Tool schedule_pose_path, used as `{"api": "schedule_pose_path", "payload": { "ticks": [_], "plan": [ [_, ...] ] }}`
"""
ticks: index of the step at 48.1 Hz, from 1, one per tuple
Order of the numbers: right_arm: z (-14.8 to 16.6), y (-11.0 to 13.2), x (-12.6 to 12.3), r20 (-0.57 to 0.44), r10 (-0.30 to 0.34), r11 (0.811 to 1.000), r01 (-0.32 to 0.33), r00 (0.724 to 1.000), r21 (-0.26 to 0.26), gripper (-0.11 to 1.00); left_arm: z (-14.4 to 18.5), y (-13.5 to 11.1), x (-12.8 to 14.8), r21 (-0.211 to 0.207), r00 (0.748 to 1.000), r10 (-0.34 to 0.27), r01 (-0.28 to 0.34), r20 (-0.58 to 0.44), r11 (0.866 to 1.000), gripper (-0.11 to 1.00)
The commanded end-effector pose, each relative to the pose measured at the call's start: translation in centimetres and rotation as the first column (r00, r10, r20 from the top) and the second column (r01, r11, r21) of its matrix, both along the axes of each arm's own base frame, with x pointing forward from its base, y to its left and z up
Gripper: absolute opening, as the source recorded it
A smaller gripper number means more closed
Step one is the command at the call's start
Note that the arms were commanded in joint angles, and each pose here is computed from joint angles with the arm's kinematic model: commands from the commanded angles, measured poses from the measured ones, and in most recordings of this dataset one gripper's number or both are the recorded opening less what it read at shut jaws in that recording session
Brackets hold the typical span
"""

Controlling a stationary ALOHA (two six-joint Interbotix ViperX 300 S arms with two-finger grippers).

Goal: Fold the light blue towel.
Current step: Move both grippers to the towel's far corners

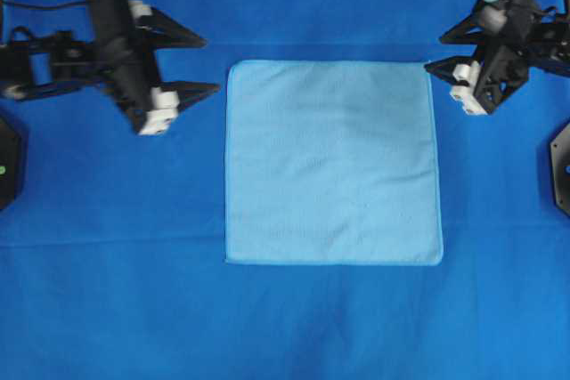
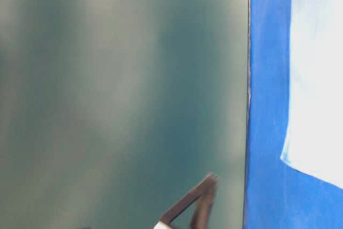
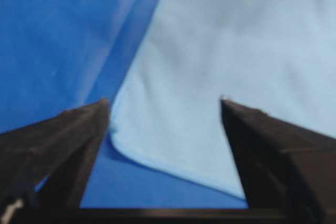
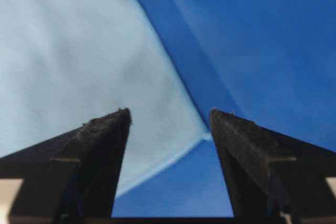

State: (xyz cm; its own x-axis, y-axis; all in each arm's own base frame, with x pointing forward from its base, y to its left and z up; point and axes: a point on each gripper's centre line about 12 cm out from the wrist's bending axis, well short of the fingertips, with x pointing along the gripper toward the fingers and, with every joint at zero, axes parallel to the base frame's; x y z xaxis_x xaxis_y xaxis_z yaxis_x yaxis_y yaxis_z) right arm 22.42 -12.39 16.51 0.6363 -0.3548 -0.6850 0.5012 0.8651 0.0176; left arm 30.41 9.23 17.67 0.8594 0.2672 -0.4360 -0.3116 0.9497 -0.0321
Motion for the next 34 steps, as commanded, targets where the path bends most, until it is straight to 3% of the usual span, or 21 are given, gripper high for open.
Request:
{"api": "schedule_pose_path", "payload": {
  "ticks": [1, 14, 28, 32, 34],
  "plan": [
    [-0.8, -1.3, 0.7, -0.03, -0.013, 1.0, 0.013, 0.999, -0.003, 0.61, -0.5, 1.5, 1.8, -0.001, 1.0, 0.028, -0.028, -0.009, 1.0, 0.86],
    [-4.6, -2.8, 1.5, -0.095, -0.02, 1.0, 0.021, 0.995, 0.013, 0.6, -5.4, 4.7, 4.0, -0.021, 0.988, 0.076, -0.08, -0.131, 0.997, 0.85],
    [-6.8, -3.1, 1.4, -0.143, -0.017, 0.999, 0.023, 0.99, 0.037, 0.59, -8.7, 5.6, 4.1, -0.045, 0.973, 0.093, -0.104, -0.212, 0.994, 0.83],
    [-6.8, -3.1, 1.3, -0.145, -0.014, 0.999, 0.019, 0.989, 0.035, 0.54, -9.0, 5.4, 3.9, -0.051, 0.968, 0.088, -0.103, -0.234, 0.993, 0.79],
    [-6.9, -3.0, 1.3, -0.15, -0.011, 0.999, 0.016, 0.989, 0.035, 0.46, -9.1, 5.3, 3.8, -0.054, 0.966, 0.084, -0.1, -0.244, 0.994, 0.72]
  ]
}}
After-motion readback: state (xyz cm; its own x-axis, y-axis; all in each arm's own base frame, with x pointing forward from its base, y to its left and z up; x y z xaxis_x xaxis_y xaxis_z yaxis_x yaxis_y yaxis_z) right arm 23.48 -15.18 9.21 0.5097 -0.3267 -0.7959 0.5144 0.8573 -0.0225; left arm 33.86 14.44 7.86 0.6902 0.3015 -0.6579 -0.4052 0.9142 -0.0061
